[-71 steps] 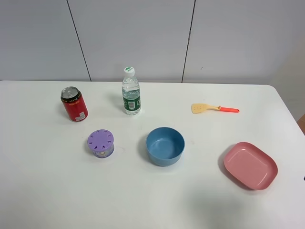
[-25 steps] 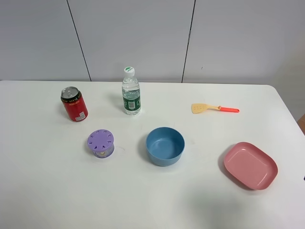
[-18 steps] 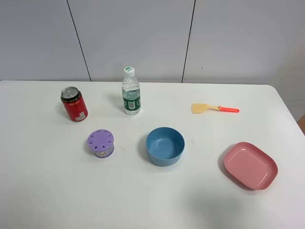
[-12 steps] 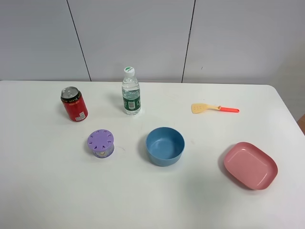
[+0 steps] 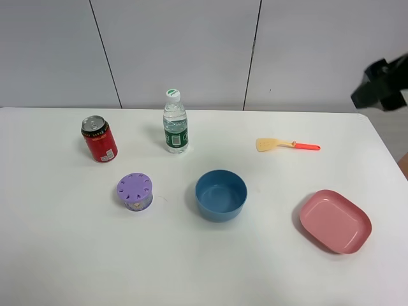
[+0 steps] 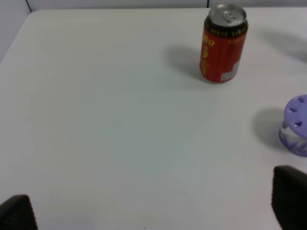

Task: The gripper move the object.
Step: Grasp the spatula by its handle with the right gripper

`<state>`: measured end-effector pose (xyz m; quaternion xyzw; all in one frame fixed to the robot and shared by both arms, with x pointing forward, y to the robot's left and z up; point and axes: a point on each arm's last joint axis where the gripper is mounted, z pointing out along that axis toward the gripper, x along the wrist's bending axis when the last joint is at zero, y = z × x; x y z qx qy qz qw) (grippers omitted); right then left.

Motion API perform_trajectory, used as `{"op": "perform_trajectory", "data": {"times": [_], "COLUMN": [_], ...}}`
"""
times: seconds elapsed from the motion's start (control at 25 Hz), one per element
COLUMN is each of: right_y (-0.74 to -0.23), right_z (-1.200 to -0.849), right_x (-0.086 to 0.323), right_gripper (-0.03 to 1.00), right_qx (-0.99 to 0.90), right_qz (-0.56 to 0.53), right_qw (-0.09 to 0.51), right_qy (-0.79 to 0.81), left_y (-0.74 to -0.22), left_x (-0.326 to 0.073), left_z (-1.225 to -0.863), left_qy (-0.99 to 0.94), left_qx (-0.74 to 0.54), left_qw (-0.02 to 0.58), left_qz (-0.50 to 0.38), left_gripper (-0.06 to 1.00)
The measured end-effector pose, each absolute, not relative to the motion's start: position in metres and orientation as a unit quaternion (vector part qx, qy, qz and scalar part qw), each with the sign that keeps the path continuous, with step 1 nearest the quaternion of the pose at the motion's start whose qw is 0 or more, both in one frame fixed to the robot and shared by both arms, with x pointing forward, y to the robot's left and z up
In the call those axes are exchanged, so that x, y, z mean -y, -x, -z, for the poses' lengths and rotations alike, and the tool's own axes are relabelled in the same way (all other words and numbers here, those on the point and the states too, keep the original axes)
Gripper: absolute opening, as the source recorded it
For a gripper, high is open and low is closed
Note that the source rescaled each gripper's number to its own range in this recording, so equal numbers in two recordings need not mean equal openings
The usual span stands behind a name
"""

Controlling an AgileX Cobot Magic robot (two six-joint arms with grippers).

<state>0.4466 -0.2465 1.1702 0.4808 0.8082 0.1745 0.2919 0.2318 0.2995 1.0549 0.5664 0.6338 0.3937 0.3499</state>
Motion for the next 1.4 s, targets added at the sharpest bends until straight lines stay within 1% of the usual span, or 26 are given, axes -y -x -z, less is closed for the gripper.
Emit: {"op": "perform_trajectory", "data": {"times": [0.12, 0.32, 0.48, 0.68, 0.8, 0.96, 1.16, 1.32, 1.4], "right_y": [-0.477, -0.507, -0.514, -0.515, -0.517, -0.520, -0.529, -0.549, -0.564], "right_z": [-1.179, -1.176, -1.169, -1.169, -1.171, -1.170, -1.163, -1.146, -1.129], "right_x": [0.234, 0.224, 0.221, 0.221, 0.221, 0.233, 0.260, 0.277, 0.279], "right_gripper": [1.00, 1.00, 1.00, 1.00, 1.00, 1.00, 1.00, 1.00, 1.00], "right_qx": [-0.827, -0.866, -0.885, -0.886, -0.892, -0.919, -0.929, -0.931, -0.935], "right_qz": [-0.162, -0.127, -0.107, -0.115, -0.116, -0.075, -0.057, -0.051, -0.046], "right_qw": [0.302, 0.315, 0.313, 0.307, 0.320, 0.327, 0.308, 0.288, 0.270], "right_qy": [-0.445, -0.367, -0.326, -0.329, -0.297, -0.206, -0.198, -0.220, -0.224], "left_y": [-0.232, -0.232, -0.232, -0.232, -0.232, -0.232, -0.232, -0.232, -0.232], "left_x": [-0.299, -0.299, -0.299, -0.299, -0.299, -0.299, -0.299, -0.299, -0.299], "left_z": [-1.055, -1.055, -1.055, -1.055, -1.055, -1.055, -1.055, -1.055, -1.055], "left_qy": [-0.566, -0.566, -0.566, -0.566, -0.566, -0.566, -0.566, -0.566, -0.566], "left_qx": [-0.634, -0.634, -0.634, -0.634, -0.634, -0.634, -0.634, -0.634, -0.634], "left_qw": [0.350, 0.350, 0.350, 0.350, 0.350, 0.350, 0.350, 0.350, 0.350], "left_qz": [-0.394, -0.394, -0.394, -0.394, -0.394, -0.394, -0.394, -0.394, -0.394], "left_gripper": [1.00, 1.00, 1.00, 1.00, 1.00, 1.00, 1.00, 1.00, 1.00]}}
